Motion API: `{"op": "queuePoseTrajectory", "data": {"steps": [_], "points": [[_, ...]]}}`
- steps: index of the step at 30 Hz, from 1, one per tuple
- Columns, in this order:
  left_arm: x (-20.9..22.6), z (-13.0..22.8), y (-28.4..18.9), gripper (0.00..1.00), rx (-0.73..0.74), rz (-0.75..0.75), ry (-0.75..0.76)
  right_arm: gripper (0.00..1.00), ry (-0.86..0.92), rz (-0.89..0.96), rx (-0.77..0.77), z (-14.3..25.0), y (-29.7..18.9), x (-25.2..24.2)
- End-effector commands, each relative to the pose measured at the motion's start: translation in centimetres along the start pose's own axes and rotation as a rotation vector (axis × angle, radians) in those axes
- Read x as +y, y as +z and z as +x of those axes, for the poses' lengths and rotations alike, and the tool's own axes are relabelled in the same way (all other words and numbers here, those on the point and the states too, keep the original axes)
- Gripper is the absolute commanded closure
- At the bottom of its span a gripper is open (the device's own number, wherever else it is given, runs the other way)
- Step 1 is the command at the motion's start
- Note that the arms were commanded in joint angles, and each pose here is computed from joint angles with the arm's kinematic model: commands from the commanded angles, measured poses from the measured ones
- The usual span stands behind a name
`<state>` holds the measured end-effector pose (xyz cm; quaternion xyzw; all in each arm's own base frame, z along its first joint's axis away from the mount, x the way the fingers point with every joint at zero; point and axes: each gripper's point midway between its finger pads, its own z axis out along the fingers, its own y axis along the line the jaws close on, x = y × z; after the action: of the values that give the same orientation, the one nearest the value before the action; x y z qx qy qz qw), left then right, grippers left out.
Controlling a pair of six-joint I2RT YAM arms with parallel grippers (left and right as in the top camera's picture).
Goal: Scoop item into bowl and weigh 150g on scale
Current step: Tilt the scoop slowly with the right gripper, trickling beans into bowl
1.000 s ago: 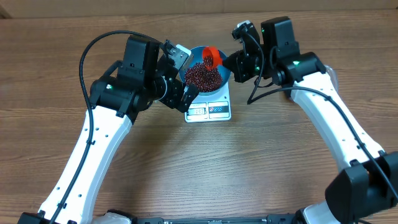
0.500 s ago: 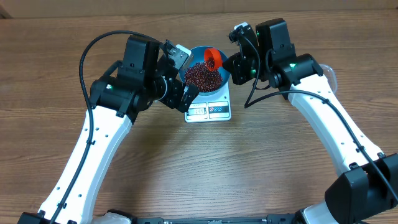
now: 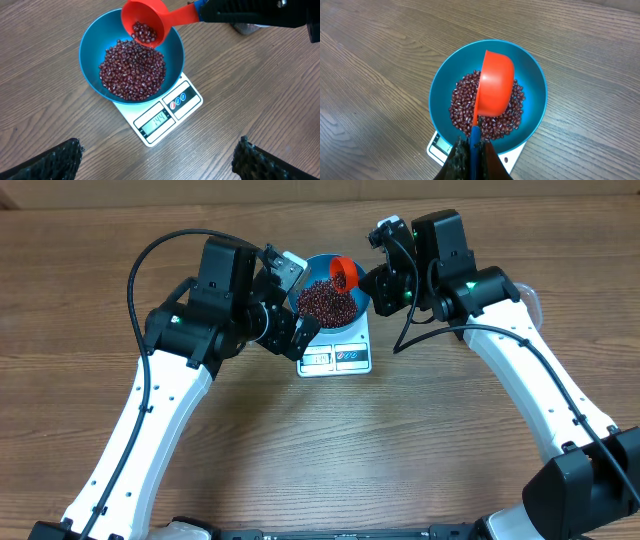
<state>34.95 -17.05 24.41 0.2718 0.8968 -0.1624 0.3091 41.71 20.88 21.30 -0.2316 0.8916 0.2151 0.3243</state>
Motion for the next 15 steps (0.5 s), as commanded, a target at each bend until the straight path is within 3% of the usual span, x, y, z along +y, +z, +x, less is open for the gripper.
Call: {"op": "queuePoseTrajectory", "data": {"steps": [1,4,8,15], "points": [[-0.5,-0.9,-1.2,0.00,-0.039,0.010,0.031,0.96,-0.070,-0.018,-0.045,-1.6,-1.4,1.0],[-0.5,-0.9,-1.2,0.00,-0.039,0.010,0.032,0.96,-0.166,-0.020,-0.024,-1.1,-1.2,1.7],[-0.5,-0.9,-1.2,0.00,-0.039,0.010,0.032,0.96,-0.085,0.078,-0.035,-1.5,-1.2,0.1],[-0.5,-0.9,-1.2,0.00,-0.039,0.010,0.032,0.97,-0.081,0.079,-0.032,-1.4,-1.2,0.1]]}}
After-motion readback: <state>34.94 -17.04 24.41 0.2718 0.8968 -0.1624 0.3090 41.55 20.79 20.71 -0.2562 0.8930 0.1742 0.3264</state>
